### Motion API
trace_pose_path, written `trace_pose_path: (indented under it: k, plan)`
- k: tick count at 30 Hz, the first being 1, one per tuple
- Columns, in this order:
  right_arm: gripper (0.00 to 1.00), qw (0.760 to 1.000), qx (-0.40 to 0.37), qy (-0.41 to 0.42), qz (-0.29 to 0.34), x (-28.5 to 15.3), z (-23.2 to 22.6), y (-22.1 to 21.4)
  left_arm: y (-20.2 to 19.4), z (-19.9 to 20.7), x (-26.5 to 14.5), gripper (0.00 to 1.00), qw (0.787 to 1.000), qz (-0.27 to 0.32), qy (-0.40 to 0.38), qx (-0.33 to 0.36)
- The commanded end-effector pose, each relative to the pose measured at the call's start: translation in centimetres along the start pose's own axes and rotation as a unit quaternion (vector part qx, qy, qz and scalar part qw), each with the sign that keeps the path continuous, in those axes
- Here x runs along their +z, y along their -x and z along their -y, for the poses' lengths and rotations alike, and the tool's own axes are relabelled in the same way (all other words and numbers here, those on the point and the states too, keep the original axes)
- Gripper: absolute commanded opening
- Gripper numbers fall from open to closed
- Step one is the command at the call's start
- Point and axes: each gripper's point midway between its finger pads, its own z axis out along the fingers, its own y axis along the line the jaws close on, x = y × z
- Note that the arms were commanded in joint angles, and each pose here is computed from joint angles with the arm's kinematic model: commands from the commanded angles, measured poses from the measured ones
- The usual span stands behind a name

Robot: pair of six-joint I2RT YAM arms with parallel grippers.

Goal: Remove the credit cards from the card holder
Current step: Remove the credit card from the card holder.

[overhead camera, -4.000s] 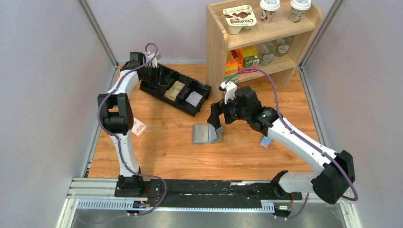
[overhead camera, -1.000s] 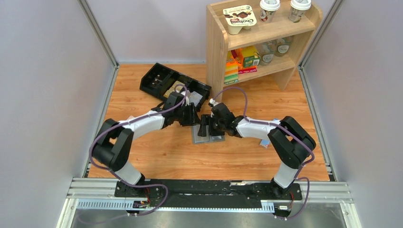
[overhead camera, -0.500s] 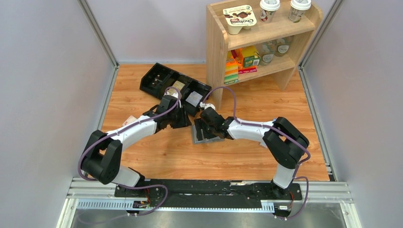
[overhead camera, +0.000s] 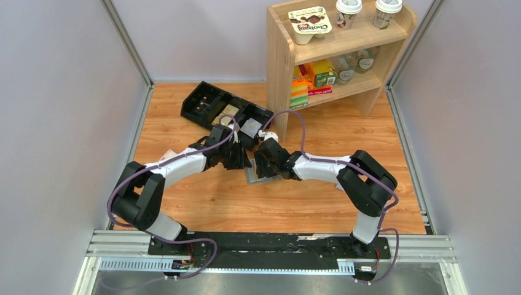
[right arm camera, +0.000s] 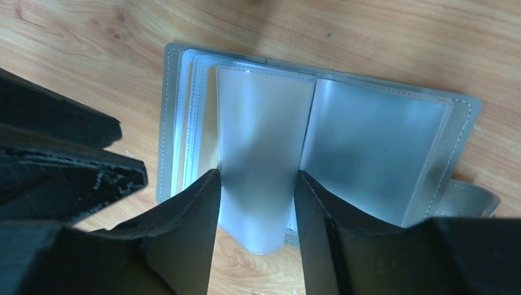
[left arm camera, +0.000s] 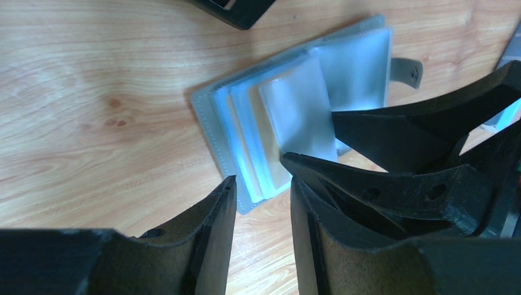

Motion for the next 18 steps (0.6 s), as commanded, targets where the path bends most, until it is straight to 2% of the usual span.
trace_pose_path:
  k: [1, 5, 10, 18]
  plan:
    - [0.47, 0.989, -0.033, -0.071, -0.129, 1.1, 5.5, -8.9, 1.2, 2.8, 0.2, 0.45, 0.998, 0.000, -0.064, 0.010]
    - [0.40, 0.991, -0.022, -0.031, -0.125, 1.1, 4.4, -8.7, 1.2, 3.6, 1.0, 0.38, 0.997, -0.013, -0.081, 0.012]
    - [0.39, 0.992, -0.014, -0.016, -0.127, 1.2, 4.3, -8.7, 0.8, 3.0, 2.3, 0.24, 0.997, -0.026, -0.069, 0.018]
    - [0.39, 0.991, -0.010, -0.005, -0.131, 0.7, 3.7, -8.4, -1.5, 1.0, 4.8, 0.23, 0.995, -0.081, -0.035, 0.039]
